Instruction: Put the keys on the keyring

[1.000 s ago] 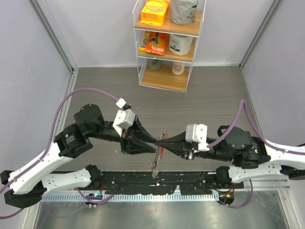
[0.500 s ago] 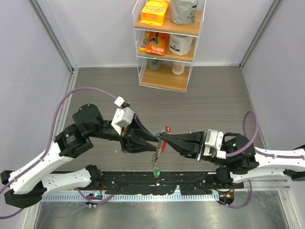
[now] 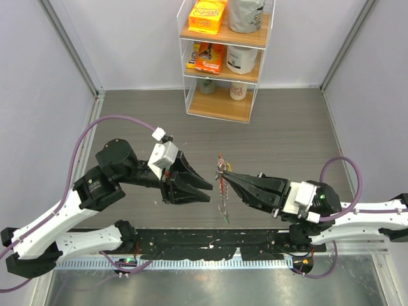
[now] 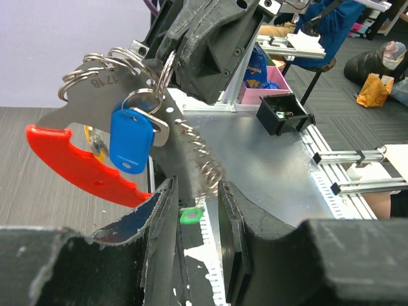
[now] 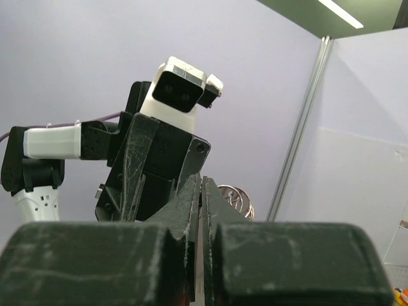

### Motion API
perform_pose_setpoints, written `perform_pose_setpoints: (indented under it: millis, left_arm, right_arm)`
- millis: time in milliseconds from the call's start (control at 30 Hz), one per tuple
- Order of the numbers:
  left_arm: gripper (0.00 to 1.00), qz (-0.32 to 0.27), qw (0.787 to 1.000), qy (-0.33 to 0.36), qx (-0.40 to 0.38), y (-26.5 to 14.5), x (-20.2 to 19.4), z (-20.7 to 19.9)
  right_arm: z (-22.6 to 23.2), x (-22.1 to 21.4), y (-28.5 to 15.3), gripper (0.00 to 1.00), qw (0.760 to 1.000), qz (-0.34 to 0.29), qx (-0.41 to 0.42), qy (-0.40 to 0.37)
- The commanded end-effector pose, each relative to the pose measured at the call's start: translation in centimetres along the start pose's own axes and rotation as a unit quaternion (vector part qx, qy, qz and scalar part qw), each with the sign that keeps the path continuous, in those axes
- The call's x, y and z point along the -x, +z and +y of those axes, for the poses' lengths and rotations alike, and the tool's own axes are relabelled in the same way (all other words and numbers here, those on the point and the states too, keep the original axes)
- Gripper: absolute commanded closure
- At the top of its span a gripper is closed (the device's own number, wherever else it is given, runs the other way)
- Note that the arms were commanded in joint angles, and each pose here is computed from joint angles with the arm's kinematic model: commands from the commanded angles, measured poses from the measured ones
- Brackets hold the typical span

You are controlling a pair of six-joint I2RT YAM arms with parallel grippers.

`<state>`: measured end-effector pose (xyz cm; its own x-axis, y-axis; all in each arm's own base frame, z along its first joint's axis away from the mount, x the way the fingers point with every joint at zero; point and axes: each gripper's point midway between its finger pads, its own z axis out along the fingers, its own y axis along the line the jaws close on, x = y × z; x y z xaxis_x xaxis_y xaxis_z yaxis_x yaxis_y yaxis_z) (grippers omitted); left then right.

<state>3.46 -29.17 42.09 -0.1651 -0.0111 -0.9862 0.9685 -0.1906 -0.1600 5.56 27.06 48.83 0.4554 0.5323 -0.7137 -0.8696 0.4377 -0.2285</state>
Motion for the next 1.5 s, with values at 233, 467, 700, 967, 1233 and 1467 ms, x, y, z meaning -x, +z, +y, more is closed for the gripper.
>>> perform_pose_setpoints:
  millis: [233, 467, 700, 967, 1233, 1467]
  left_arm:
    - [0.63, -0.076, 0.996, 0.050, -0.005, -1.2, 5.5, -2.0]
    - [0.62, -0.127, 0.988, 0.090, -0.003, -2.3, 8.2, -3.2]
    - [0.59, -0.149, 0.982, 0.110, -0.025, -1.9, 9.8, -3.7]
    - [0.53, -0.155, 0.980, 0.117, -0.033, -1.1, 10.2, -3.3]
    - [0.52, -0.154, 0.981, 0.106, -0.047, 0.0, 10.1, -2.7]
    - [0.52, -0.155, 0.981, 0.097, -0.063, 0.5, 9.8, -2.7]
  right_arm:
    - [-1.1, 5.3, 0.2, 0.94, 0.989, -0.144, -0.020, -0.024]
    - [-1.0, 5.6, 0.2, 0.94, 0.988, -0.150, -0.013, -0.027]
    - [-0.7, 5.8, 0.6, 0.94, 0.988, -0.153, -0.002, -0.019]
    - [0.1, 6.5, 0.7, 0.94, 0.986, -0.163, 0.022, -0.009]
    - [0.4, 6.8, 0.7, 0.95, 0.985, -0.170, 0.030, -0.003]
    - [0.4, 7.0, 0.9, 0.94, 0.985, -0.169, 0.031, -0.002]
